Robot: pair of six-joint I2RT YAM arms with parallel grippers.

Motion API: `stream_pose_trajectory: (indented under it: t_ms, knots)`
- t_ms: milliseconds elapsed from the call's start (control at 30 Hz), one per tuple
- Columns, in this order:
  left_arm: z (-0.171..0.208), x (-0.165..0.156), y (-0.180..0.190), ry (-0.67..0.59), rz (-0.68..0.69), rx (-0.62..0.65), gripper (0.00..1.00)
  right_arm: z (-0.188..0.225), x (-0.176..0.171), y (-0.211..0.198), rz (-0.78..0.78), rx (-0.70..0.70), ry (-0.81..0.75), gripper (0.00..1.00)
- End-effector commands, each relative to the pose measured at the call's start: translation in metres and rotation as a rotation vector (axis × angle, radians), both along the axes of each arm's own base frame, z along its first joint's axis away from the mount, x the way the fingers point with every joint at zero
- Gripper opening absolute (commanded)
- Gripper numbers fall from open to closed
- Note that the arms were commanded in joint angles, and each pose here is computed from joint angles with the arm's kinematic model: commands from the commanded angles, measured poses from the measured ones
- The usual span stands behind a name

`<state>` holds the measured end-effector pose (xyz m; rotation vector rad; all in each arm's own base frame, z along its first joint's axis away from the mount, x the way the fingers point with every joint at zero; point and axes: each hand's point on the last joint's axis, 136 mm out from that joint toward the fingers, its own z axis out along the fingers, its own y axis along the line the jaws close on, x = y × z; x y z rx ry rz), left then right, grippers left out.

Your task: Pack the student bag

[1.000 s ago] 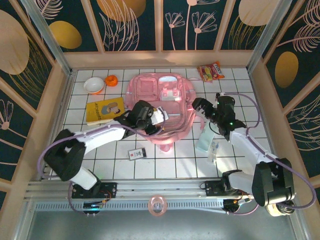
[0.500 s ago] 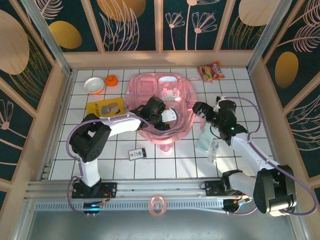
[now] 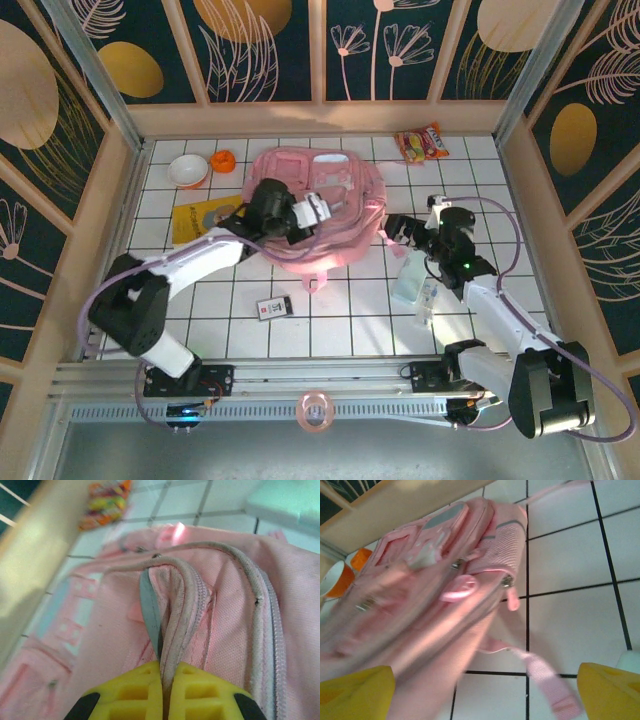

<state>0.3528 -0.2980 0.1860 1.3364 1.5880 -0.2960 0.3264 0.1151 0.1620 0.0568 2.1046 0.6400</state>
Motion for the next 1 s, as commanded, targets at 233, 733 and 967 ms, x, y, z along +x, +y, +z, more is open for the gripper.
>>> stream_pose_trajectory:
  t_ms: [233,733,967]
  knots:
    - [0.103,-0.017,0.023,-0.088,-0.142,-0.247,0.00,-0.003,0.012,0.015,0.374,-0.284,-0.306,0.76]
    - [0.110,-0.024,0.033,-0.082,-0.192,-0.266,0.00,-0.046,0.038,0.035,0.661,-0.345,-0.346,0.65]
    - [0.116,-0.025,0.030,-0.087,-0.209,-0.288,0.00,-0.058,0.051,0.043,0.753,-0.335,-0.263,0.64]
